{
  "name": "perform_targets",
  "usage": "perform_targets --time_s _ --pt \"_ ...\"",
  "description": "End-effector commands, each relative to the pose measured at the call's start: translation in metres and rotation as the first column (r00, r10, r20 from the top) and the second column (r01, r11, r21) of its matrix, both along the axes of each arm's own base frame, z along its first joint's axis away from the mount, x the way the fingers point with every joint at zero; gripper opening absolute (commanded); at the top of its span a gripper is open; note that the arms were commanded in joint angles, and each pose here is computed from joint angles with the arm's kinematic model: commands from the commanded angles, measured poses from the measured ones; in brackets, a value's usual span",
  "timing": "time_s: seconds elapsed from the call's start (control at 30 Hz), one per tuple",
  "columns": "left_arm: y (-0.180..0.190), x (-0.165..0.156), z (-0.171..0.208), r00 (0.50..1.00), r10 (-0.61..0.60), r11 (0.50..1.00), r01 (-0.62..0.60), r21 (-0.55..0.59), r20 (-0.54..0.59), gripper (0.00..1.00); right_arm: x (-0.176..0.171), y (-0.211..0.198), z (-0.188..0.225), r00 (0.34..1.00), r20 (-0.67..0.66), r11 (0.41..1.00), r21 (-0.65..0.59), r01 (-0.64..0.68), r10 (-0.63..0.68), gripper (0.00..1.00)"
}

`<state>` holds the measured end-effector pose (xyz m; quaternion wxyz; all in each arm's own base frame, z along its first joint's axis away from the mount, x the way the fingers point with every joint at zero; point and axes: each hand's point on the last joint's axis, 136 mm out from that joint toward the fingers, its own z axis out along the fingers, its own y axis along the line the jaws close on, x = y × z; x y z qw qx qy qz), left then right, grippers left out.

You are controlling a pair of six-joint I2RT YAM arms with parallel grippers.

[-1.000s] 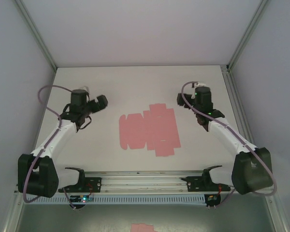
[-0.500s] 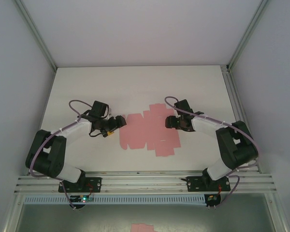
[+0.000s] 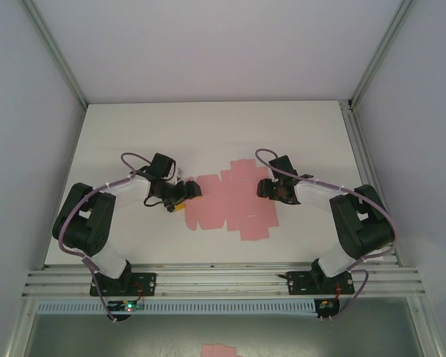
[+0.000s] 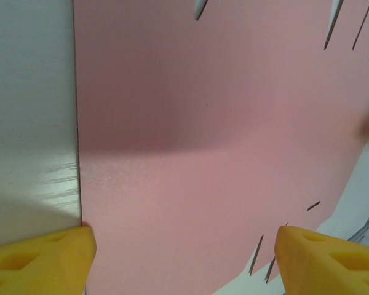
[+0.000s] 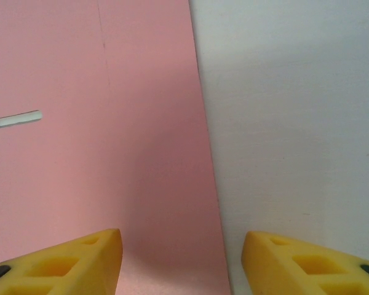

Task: Assemble paper box

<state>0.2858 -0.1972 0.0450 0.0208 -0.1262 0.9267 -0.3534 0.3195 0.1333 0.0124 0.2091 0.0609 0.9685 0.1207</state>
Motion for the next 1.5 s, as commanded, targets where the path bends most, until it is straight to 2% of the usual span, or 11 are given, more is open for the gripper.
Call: perform_targets --time_s 0.0,0.3,0.43,0.53,0.67,0.8,0.93,1.03,1.17,1.33,1.47 --pt "0.010 -0.018 -0.012 0.998 -0.021 0.996 0.026 0.081 -0.063 0.78 -0.037 0.010 -0.041 0.987 -0.155 0.998 0.053 -0.021 0.029 0.57" --pt "0.028 -0.011 0.019 0.998 -0.036 0.982 0.026 0.189 0.050 0.80 -0.043 0.004 -0.050 0.982 -0.186 1.000 0.021 -0.013 0.017 0.56" --pt "0.035 -0.017 0.011 0.999 -0.030 0.974 0.022 0.226 0.031 0.81 -0.043 0.007 -0.056 0.979 -0.201 0.999 0.029 -0.026 0.031 0.54" --pt "0.035 -0.022 -0.005 1.000 -0.026 0.973 0.027 0.229 -0.009 0.81 -0.043 0.014 -0.058 0.975 -0.217 0.998 0.053 -0.046 0.057 0.48" --pt "0.026 -0.023 -0.021 0.998 -0.055 0.983 0.059 0.175 -0.027 0.79 -0.044 0.017 -0.058 0.974 -0.212 0.997 0.041 -0.069 0.076 0.46" --pt "0.006 -0.023 -0.028 0.994 -0.104 0.993 0.106 0.058 -0.033 0.70 -0.046 0.018 -0.058 0.974 -0.215 0.997 0.039 -0.070 0.077 0.41" --pt "-0.027 -0.016 -0.010 0.986 -0.145 0.970 0.159 -0.186 0.085 0.68 -0.051 0.031 -0.060 0.969 -0.217 0.991 0.099 -0.095 0.115 0.38" --pt "-0.037 -0.009 0.011 0.975 -0.142 0.944 0.185 -0.273 0.171 0.68 -0.052 0.042 -0.059 0.969 -0.205 0.979 0.175 -0.104 0.139 0.37" --pt "-0.044 -0.001 0.051 0.939 -0.104 0.915 0.220 -0.339 0.328 0.68 -0.054 0.054 -0.053 0.970 -0.179 0.957 0.265 -0.114 0.165 0.35" --pt "-0.044 -0.002 0.104 0.863 -0.037 0.883 0.264 -0.389 0.503 0.68 -0.051 0.057 -0.044 0.978 -0.133 0.921 0.378 -0.098 0.159 0.33" --pt "-0.038 -0.004 0.112 0.845 -0.002 0.904 0.230 -0.361 0.534 0.69 -0.049 0.058 -0.041 0.980 -0.119 0.897 0.433 -0.090 0.156 0.33"
